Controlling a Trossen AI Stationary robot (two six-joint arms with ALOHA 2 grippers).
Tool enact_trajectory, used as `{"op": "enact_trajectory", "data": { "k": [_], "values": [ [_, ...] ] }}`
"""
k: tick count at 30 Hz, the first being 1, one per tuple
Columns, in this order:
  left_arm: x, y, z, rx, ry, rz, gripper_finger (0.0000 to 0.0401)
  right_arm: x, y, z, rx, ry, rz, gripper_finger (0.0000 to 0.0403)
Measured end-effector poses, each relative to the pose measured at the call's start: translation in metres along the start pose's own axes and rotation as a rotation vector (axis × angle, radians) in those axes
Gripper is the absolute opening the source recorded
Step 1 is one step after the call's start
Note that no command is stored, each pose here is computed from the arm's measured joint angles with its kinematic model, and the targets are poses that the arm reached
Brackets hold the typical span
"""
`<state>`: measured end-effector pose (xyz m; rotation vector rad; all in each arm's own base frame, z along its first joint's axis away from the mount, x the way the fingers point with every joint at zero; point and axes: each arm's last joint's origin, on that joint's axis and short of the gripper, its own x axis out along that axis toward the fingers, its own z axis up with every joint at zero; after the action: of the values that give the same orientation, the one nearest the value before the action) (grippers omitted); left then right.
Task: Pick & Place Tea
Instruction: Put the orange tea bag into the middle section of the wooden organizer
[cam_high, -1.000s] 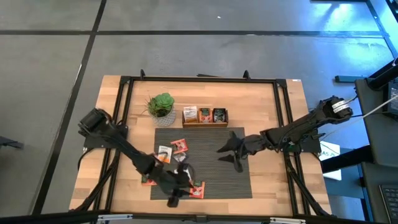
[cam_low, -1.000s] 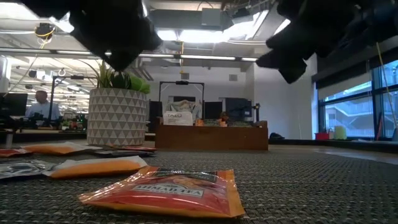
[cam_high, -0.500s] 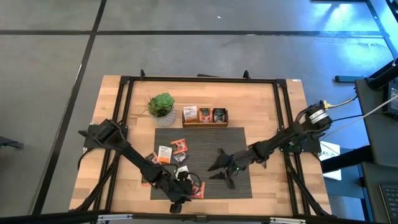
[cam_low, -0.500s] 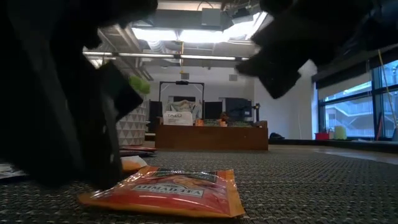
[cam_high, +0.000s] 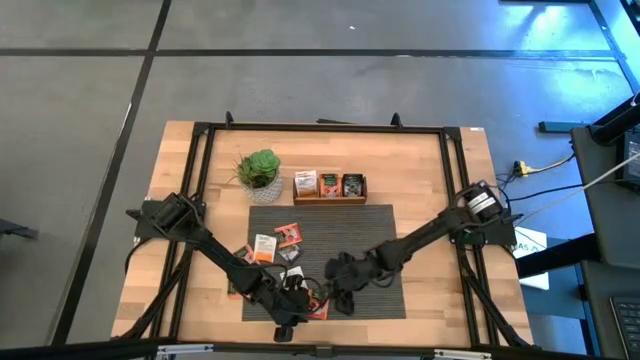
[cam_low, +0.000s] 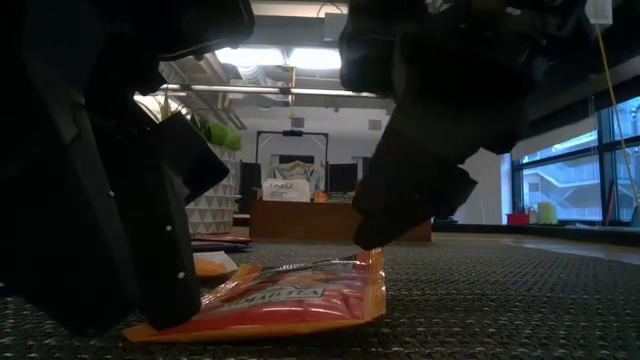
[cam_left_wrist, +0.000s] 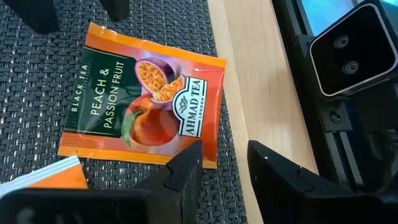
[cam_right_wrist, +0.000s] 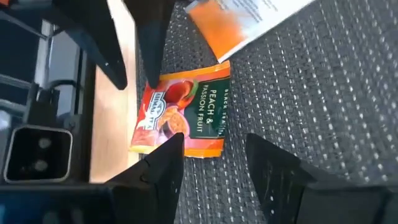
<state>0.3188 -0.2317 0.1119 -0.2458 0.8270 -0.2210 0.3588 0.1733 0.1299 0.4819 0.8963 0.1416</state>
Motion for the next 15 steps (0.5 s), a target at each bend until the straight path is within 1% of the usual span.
{"op": "enact_trajectory", "data": {
  "k": [5, 15],
  "values": [
    [0.0002, 0.0007, -0.0001, 0.004, -0.011, 0.02, 0.0125, 0.0009, -0.0028, 0.0022, 0.115, 0.028, 0.016, 0.0174],
    [0.0003, 0.0023, -0.0001, 0.003, -0.027, 0.052, 0.0125, 0.0008, -0.0059, 0.0014, 0.172, 0.048, -0.003, 0.0174]
  ]
}}
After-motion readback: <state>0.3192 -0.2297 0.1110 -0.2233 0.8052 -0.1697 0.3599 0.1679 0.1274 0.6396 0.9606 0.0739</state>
